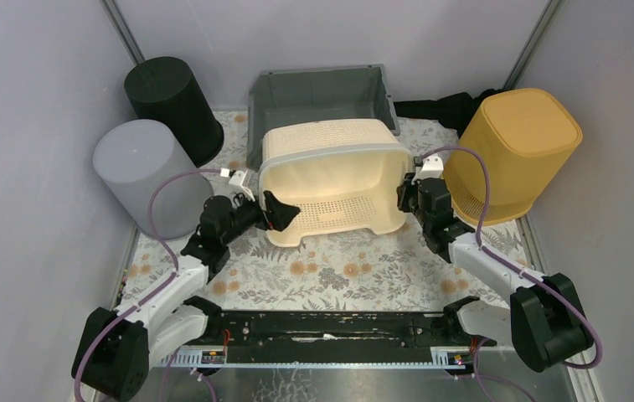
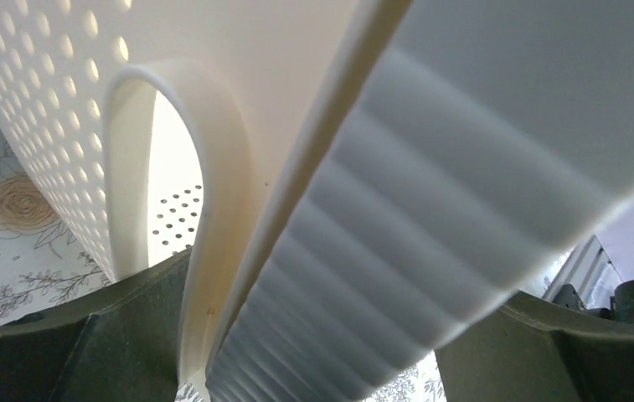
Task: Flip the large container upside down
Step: Turn the container upside down at the center of the board.
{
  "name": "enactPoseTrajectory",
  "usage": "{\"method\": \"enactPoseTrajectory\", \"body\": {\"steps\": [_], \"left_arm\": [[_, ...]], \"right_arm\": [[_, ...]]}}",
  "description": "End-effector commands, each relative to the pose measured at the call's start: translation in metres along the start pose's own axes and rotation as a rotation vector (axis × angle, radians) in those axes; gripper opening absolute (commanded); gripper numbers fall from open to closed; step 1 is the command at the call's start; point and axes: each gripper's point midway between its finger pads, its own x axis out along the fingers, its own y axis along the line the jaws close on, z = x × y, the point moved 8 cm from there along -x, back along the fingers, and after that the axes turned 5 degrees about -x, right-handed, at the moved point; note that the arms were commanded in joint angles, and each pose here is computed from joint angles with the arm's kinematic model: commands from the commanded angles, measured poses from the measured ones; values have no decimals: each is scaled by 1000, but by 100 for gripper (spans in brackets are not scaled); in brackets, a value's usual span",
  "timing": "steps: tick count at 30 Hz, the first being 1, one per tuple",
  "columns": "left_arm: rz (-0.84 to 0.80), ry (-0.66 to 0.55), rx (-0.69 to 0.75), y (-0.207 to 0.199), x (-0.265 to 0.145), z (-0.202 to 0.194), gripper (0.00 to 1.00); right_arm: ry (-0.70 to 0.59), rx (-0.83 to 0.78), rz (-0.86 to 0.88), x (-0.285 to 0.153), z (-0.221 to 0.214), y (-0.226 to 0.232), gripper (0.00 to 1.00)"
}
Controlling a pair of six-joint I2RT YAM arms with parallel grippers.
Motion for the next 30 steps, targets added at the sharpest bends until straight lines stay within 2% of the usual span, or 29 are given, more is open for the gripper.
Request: {"method": "enactPoseTrajectory", "body": {"steps": [1, 11, 19, 25, 30], "left_arm": [[-113, 30, -9, -18, 8, 13, 100], [-210, 90, 61, -29, 21, 25, 100], [-22, 67, 142, -16, 22, 41, 100], [48, 16, 117, -15, 16, 47, 100], [-149, -10, 67, -33, 8, 49, 100]], "right_arm": [[-108, 112, 87, -3, 25, 2, 0], [-92, 143, 151, -12, 33, -17, 0], [-74, 140, 174, -12, 38, -23, 0], [-59, 159, 157, -10, 42, -28, 0], [-46, 156, 154, -7, 40, -29, 0]]}}
